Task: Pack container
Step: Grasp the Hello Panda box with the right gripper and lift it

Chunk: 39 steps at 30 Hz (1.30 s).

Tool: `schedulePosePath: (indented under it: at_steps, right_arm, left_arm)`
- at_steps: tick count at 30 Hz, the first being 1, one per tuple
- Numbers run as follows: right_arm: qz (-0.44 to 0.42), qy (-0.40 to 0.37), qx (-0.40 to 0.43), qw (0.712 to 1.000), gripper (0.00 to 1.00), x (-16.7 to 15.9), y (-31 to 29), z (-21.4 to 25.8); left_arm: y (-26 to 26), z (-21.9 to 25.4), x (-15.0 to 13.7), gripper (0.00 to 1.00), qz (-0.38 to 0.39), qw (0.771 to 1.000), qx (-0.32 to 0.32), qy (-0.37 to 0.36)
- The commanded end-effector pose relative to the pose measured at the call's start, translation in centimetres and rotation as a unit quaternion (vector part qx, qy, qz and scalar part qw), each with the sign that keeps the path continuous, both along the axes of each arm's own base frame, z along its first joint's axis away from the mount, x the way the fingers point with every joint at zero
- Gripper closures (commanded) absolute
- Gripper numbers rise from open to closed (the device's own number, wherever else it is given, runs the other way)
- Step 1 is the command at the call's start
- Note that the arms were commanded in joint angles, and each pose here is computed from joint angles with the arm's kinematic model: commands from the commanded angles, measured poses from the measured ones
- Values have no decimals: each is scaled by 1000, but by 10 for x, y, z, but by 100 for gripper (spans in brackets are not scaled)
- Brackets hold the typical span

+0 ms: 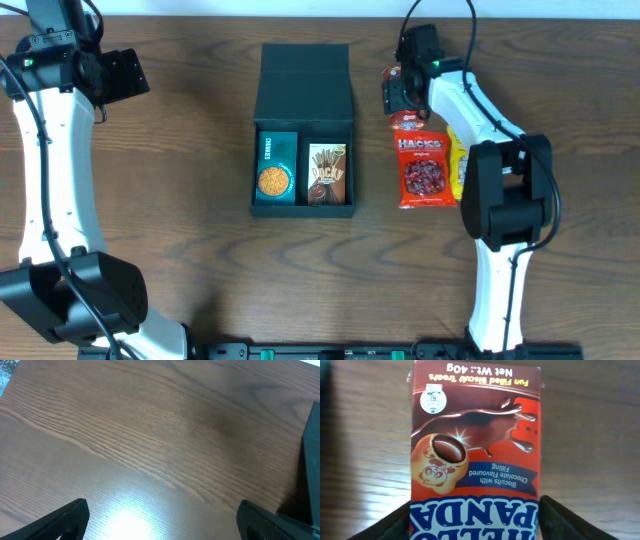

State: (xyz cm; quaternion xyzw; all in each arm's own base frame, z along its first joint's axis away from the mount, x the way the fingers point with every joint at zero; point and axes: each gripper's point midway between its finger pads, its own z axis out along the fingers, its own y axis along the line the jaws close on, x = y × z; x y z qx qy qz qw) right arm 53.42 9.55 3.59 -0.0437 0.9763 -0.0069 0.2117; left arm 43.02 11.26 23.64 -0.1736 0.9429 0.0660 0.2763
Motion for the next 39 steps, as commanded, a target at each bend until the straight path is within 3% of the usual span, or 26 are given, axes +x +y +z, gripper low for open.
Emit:
schedulePosePath:
  at_steps: [1,7,9,14,16,18,21,27,33,39]
  right_arm:
    - [12,-35,8,999,32,16,15,39]
    - [28,-47,12,998,38,17,34,87]
    - [43,-46,19,998,44,11,48,106]
    - [80,-39,26,996,45,-8,84,133]
    - [84,-42,12,995,37,-13,90,138]
    - [77,-52,-21,995,19,-13,89,140]
    - [56,-61,-71,994,1,-7,74,134]
    - [29,-17,-93,995,1,-5,34,80]
    - [14,15,-41,999,1,-5,9,40]
    - [58,21,-20,998,1,-6,11,18]
  left_arm:
    - [1,-3,1,5,3,1000,-2,3]
    - [1,-3,1,5,3,1000,-2,4]
    - [1,-3,1,5,3,1000,-2,4]
    - [1,-3,1,5,3,1000,-2,4]
    - [1,-3,1,5,3,1000,-1,4]
    - [1,-3,1,5,3,1000,-1,4]
    - [1,-3,1,5,-1,1000,0,5]
    - [1,-3,1,5,-1,1000,0,5]
    - [1,-3,2,5,-1,1000,0,3]
    - [1,-3,1,5,-1,1000,0,3]
